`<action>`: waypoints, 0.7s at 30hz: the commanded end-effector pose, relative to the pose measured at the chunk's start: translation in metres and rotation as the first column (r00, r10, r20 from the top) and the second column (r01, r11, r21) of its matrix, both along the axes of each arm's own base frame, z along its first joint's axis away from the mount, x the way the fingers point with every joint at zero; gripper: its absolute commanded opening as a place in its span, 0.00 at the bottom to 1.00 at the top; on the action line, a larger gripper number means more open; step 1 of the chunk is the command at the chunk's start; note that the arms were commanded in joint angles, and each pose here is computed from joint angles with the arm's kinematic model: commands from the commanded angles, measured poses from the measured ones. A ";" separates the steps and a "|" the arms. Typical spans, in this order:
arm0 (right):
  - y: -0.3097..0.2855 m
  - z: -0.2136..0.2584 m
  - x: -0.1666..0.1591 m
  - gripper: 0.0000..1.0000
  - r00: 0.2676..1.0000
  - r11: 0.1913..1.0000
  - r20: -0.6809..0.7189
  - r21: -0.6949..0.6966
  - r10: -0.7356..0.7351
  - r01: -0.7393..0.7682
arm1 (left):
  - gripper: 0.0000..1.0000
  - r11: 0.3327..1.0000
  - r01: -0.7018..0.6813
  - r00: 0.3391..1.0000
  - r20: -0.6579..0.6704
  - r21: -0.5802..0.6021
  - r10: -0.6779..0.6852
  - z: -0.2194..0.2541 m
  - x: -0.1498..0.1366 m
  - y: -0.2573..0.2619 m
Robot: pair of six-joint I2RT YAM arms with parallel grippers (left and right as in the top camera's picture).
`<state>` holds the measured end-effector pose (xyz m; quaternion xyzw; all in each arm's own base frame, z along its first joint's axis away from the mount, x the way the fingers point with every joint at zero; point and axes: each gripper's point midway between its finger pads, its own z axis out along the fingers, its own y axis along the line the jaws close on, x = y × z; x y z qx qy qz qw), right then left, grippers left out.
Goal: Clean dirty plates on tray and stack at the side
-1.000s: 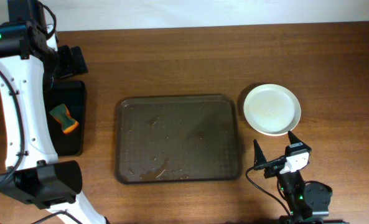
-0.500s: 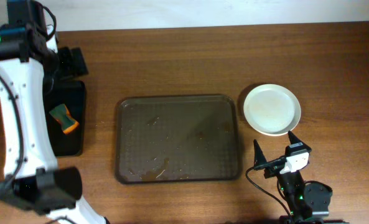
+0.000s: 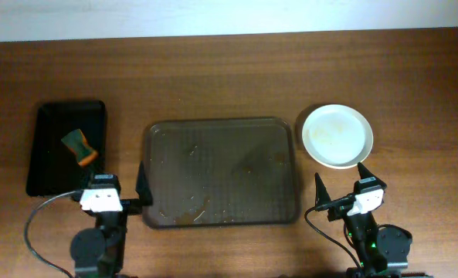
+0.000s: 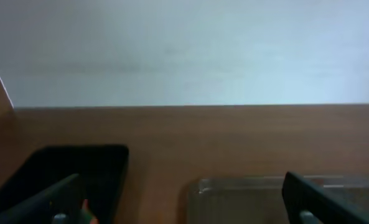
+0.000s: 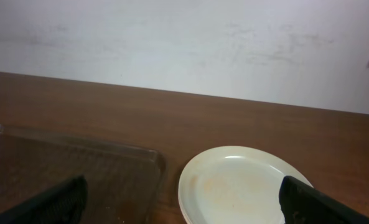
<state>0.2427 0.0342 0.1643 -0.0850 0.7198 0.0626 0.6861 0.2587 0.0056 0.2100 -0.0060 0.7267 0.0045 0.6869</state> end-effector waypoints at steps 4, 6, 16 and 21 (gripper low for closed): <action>0.001 -0.002 0.000 0.98 1.000 1.000 -0.001 -0.007 0.004 -0.004 | 0.99 0.980 0.029 0.999 0.023 0.197 -0.034 -0.041 -0.010 -0.006; 0.001 -0.002 0.000 0.98 1.000 1.000 -0.001 -0.007 0.004 -0.004 | 0.99 0.976 0.027 0.999 -0.023 0.217 -0.022 -0.053 -0.013 -0.004; 0.001 -0.002 0.000 0.98 1.000 1.000 -0.001 -0.007 0.004 -0.004 | 0.99 0.976 0.025 0.999 -0.029 0.217 -0.020 -0.054 -0.013 -0.003; 0.001 -0.002 0.000 0.98 1.000 1.000 -0.001 -0.007 0.004 -0.004 | 0.99 0.976 0.025 0.999 -0.029 0.217 -0.019 -0.054 -0.013 -0.003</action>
